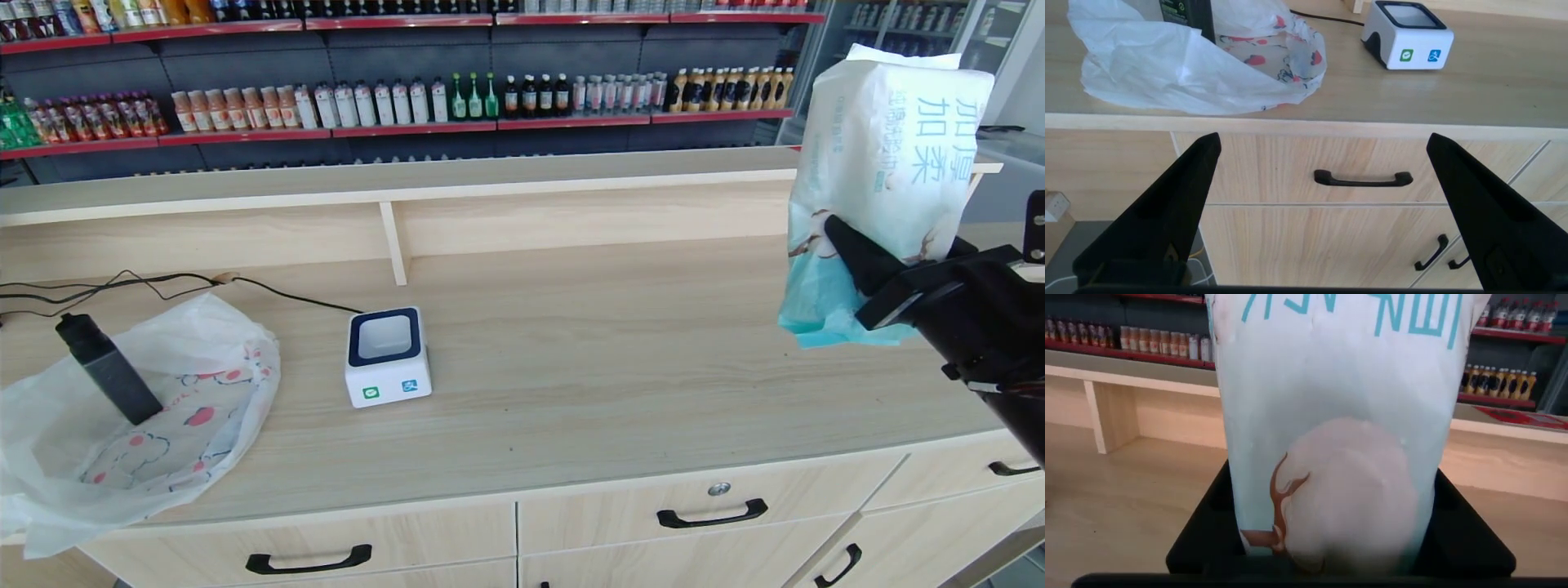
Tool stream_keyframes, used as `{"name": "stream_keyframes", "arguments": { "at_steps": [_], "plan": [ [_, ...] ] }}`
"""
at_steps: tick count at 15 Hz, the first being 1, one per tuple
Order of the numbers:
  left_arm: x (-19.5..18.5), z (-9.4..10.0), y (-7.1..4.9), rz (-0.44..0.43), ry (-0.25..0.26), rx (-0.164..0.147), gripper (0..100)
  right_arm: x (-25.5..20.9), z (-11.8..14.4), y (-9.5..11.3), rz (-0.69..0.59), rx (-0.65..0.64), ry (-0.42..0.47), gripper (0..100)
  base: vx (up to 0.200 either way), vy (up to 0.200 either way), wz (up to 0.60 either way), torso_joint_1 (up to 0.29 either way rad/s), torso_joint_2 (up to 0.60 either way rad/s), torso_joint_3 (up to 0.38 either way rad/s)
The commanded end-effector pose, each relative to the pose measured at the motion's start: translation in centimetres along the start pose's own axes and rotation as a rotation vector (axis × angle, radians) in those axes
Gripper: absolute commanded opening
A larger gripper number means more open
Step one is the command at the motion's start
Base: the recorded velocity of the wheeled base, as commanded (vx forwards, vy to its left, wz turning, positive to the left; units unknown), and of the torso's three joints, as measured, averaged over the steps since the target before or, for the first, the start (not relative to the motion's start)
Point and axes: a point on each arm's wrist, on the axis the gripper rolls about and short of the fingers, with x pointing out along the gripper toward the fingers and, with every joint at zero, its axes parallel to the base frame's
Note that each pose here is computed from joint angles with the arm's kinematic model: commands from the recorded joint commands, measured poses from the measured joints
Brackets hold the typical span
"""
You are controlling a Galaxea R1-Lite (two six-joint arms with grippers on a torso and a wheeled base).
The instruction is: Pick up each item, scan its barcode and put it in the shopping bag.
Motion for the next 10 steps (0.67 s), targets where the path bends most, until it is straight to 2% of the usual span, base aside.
{"name": "stream_keyframes", "arguments": {
  "at_steps": [1, 3, 5, 8, 10],
  "plan": [
    [0.0, 0.0, 0.0, 0.002, -0.001, 0.0, 100, 1.0, 0.33, -0.28, -0.01, -0.005, -0.032, 0, 0.0, 0.0, 0.0, 0.0, 0.0, 0.0],
    [0.0, 0.0, 0.0, 0.0, -0.001, 0.0, 100, 1.42, -0.38, -0.29, -0.011, 0.001, -0.013, 0, 0.0, 0.0, 0.0, 0.0, 0.0, 0.0],
    [0.0, 0.0, 0.0, 0.0, -0.001, 0.0, 100, 1.42, -0.25, -0.27, -0.01, 0.014, -0.018, 0, -0.2, 0.0, 0.0, 0.005, 0.01, 0.002],
    [0.0, 0.0, 0.0, 0.0, -0.001, -0.002, 100, 1.33, 0.23, -0.37, -0.013, 0.041, -0.035, 0, 0.0, 0.0, 0.0, 0.0, 0.0, 0.0],
    [0.0, 0.0, 0.0, 0.002, -0.001, -0.002, 100, 1.42, 0.15, -0.09, -0.001, 0.046, -0.033, 0, 0.0, 0.2, 0.0, -0.007, 0.0, 0.002]
  ]
}}
